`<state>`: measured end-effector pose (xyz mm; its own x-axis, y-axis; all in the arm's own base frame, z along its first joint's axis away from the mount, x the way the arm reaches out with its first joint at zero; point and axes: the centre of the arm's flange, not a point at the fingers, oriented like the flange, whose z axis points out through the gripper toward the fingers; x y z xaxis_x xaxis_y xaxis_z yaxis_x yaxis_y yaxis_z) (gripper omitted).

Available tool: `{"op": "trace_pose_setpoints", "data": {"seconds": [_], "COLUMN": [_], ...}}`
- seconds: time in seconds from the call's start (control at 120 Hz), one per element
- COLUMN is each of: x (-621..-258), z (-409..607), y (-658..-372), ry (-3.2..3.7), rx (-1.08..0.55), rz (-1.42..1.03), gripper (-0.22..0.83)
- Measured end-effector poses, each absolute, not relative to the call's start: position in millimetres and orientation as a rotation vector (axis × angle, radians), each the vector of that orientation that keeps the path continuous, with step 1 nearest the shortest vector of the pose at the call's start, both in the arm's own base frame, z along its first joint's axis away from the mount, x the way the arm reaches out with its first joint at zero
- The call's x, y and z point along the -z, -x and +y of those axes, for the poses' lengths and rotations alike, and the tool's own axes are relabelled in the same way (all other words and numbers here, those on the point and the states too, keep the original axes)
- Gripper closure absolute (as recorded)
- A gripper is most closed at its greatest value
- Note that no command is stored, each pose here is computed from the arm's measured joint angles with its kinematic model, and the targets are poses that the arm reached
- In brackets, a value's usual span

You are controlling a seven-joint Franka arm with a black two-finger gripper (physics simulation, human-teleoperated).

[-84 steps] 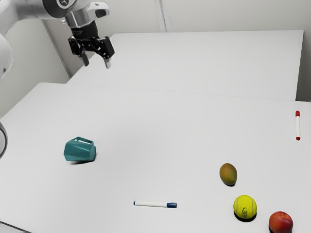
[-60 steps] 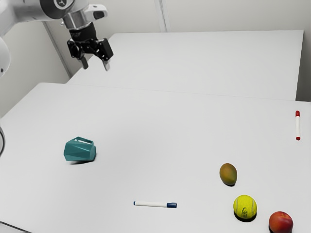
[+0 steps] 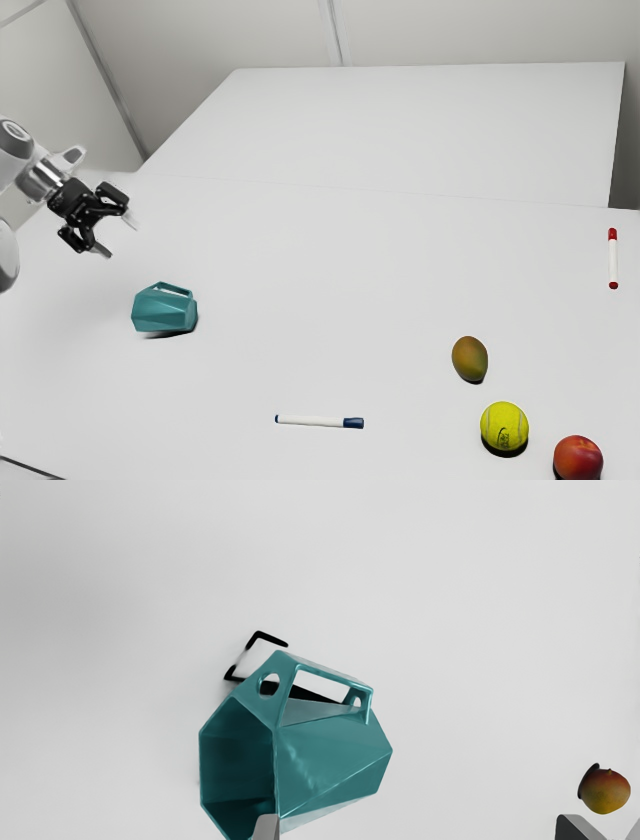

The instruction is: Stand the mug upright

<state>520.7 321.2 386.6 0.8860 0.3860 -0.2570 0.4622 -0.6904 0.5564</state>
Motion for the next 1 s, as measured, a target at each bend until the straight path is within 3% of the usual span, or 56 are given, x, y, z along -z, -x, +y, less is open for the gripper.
{"op": "trace_pose_setpoints", "data": {"seconds": [0.125,0.183,0.433,0.775,1.0], "x": [-309,-289,-297,-273,-271], "z": [336,332,310,283,281], "y": [-500,-485,-458,-455,-456], "ry": [-2.289,-2.244,-2.181,-2.1,-2.092], "rx": [0.134,0.116,-0.053,-0.18,-0.243], "rz": [0.601,0.581,0.394,0.275,0.233], "gripper": [0.0,0.0,0.0,0.01,0.52]}}
